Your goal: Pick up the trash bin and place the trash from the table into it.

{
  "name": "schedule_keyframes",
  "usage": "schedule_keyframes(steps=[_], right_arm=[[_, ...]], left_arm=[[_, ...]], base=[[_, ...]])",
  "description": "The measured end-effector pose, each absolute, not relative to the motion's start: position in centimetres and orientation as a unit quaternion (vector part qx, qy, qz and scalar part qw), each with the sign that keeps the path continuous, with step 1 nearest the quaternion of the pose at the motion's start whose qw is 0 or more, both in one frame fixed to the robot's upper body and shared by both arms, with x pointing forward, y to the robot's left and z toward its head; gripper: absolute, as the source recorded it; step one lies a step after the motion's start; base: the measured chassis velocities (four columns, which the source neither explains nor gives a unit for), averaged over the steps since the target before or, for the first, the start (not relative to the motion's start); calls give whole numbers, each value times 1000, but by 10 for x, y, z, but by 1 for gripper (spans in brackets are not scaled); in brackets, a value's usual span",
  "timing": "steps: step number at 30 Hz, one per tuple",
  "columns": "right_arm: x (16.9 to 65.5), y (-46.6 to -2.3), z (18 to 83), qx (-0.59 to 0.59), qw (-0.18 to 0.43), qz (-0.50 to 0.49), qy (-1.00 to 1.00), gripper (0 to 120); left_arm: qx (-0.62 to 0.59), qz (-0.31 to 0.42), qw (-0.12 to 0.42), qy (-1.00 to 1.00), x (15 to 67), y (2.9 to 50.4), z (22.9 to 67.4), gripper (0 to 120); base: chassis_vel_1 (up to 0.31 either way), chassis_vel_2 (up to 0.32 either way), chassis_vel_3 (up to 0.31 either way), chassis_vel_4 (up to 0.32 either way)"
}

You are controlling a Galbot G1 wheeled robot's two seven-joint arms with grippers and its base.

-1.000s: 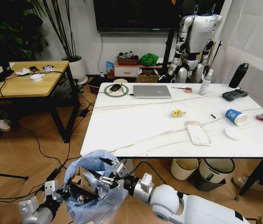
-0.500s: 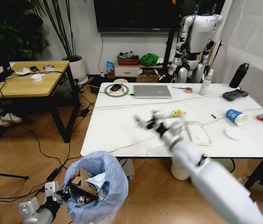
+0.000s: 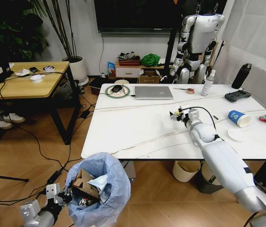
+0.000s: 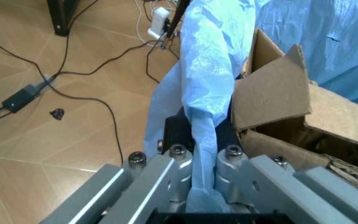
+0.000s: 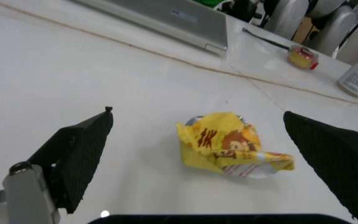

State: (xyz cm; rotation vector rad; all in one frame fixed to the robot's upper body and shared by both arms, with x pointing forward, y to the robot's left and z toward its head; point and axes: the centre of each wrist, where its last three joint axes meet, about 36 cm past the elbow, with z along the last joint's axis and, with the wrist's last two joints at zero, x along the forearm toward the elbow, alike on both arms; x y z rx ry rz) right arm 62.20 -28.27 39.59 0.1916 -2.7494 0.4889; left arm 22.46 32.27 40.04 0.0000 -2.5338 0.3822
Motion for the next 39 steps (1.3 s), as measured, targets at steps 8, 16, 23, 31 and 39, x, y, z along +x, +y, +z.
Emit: schedule_keyframes(steps=[8,16,23,31,39], right_arm=[[638,-264,376,59,182,195,-962,100],[645,-280,369,36,193,202,-960,100],[645,-291,368,33,189,198,-961,77],[645,-296,363,31,195,195,-961,52],[644,-298,362,31,192,189,-962,23]], left_arm=[[4,142,285,-948,222,323,400,0],[3,142,285,-948,221,323,400,0],[2,142,285,-948,222,322,399,0],[3,142,286,-948,223,323,398,0],[3,141,286,-948,223,324,398,0]], base=[[0,0,0,0],[0,0,0,0],[0,0,0,0],[0,0,0,0],[0,0,0,0]])
